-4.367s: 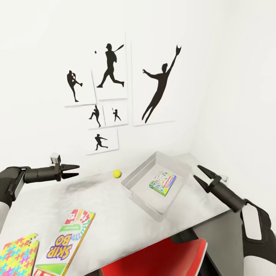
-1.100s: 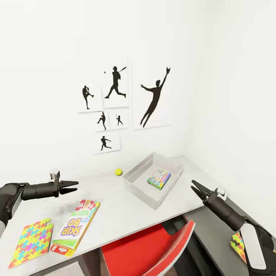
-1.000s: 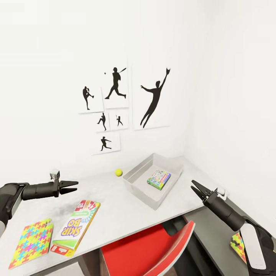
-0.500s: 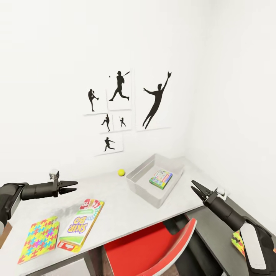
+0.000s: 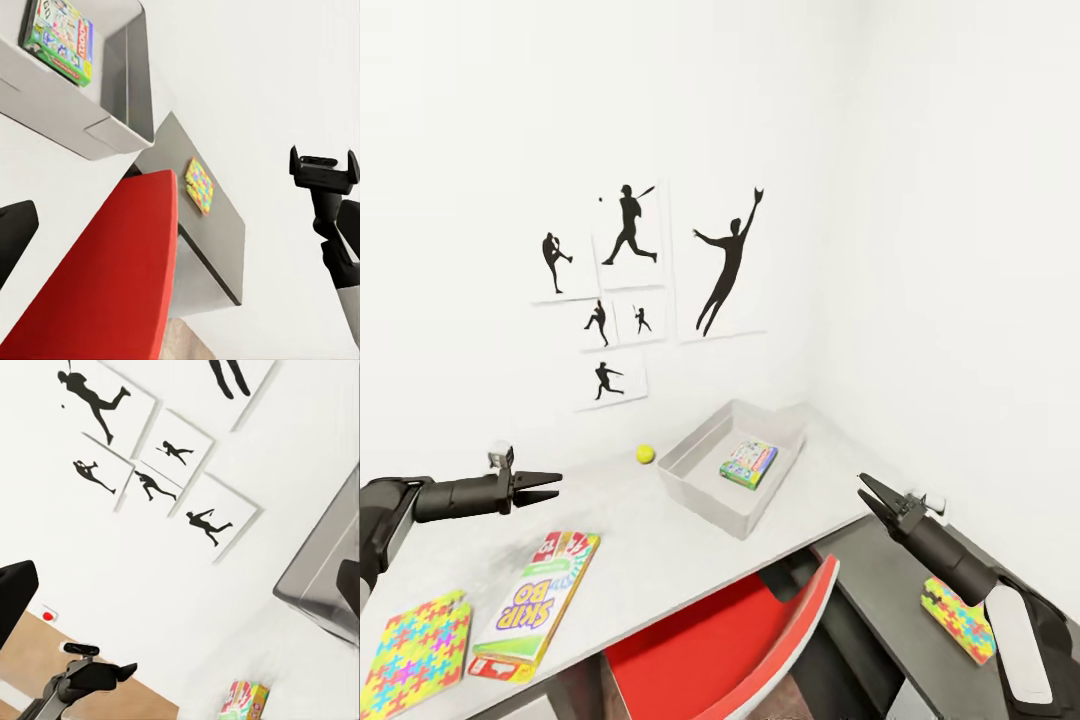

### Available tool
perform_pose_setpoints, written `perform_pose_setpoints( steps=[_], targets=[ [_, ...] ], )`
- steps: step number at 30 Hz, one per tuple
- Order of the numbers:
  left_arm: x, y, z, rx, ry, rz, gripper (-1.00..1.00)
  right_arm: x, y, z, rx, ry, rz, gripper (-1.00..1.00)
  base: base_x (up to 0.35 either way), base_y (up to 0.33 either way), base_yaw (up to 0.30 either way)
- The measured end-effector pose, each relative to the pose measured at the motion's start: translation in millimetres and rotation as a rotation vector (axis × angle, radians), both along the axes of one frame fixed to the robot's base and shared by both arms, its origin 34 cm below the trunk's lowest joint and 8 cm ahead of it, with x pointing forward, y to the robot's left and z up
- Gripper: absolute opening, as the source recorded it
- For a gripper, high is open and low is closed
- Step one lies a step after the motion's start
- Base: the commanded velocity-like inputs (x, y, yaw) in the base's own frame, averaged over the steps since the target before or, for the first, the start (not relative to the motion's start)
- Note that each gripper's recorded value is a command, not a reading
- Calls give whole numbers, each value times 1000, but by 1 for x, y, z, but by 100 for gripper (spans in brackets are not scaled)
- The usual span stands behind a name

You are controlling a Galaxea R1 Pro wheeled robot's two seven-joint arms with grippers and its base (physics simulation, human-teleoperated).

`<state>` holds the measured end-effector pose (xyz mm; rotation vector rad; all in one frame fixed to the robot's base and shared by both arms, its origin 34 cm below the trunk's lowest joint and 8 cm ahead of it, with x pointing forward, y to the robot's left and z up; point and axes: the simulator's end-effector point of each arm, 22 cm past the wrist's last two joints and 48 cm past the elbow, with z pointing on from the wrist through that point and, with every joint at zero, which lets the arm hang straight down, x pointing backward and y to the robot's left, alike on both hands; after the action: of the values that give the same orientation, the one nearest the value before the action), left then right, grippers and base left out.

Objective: Put all the toys in the child's room - the three board games (two on the bed and one on the table), the two jigsaw puzzles on the table, and the tennis ball on the table - inside the toy box on the table in the child's room.

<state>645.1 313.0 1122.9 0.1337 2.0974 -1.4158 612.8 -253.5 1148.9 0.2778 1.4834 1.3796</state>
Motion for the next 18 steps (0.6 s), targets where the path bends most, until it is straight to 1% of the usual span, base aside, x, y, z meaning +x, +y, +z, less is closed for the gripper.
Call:
perform_pose_setpoints(
  steps=[9,18],
  targets=[
    [0,1,0,1,0,1,100,0,0,-1,0,1,-1,100,-48,0,-279],
    [0,2,0,3,0,3,100,0,0,-1,1,2,-1,100,-10,0,-279]
  ],
)
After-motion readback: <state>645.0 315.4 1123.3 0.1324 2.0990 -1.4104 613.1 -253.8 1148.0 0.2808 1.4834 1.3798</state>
